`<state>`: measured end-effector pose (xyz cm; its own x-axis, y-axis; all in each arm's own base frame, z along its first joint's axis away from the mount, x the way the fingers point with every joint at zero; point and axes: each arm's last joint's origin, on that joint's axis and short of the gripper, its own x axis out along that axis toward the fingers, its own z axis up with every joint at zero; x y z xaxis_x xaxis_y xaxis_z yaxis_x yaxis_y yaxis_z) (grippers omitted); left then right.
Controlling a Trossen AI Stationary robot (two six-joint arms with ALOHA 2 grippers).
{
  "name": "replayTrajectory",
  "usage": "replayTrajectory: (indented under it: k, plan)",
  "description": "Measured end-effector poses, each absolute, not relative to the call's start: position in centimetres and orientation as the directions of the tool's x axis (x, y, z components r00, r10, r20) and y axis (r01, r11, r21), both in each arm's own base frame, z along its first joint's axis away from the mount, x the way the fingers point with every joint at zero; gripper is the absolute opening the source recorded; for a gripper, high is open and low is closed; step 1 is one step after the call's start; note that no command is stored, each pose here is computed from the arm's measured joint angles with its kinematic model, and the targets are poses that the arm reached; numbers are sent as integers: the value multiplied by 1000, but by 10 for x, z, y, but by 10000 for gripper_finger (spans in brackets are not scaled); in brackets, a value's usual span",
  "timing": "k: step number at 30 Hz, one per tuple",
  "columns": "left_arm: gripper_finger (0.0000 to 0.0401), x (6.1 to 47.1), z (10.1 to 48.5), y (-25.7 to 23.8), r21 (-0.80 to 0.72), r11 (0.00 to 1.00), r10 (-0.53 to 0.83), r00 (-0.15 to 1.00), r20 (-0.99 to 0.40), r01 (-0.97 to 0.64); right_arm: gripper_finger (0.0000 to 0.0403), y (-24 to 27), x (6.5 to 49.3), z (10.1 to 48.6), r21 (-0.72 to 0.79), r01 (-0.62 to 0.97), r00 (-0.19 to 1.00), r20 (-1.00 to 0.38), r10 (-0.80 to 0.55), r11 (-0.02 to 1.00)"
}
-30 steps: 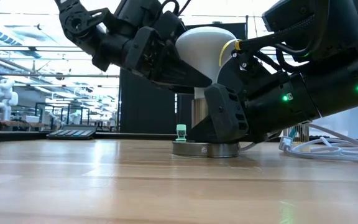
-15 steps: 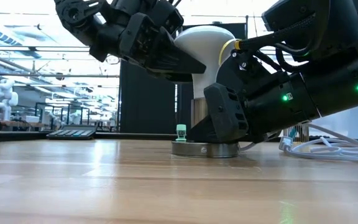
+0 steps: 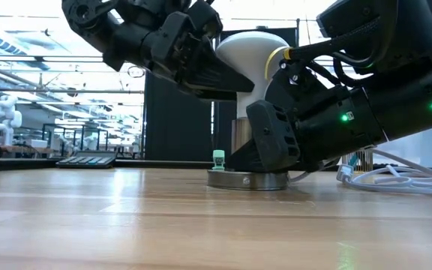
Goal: Screw lightbulb
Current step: Remove the white lightbulb from the silver lamp
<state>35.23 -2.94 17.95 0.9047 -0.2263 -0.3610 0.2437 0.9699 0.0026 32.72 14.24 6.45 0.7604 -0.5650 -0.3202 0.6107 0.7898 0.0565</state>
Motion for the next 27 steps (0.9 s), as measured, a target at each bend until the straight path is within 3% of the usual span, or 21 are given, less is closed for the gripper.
replayTrajectory:
  k: [14, 27]
  plan:
    - [186, 348, 178, -65, -23, 1000, 11, 934, -358, -21, 183, 141, 328, 65, 57, 613, 759, -321, -566, 788]
    - [185, 350, 156, -100, -132, 955, 219, 934, -281, -264, 183, 138, 329, 65, 54, 616, 756, -322, -570, 786]
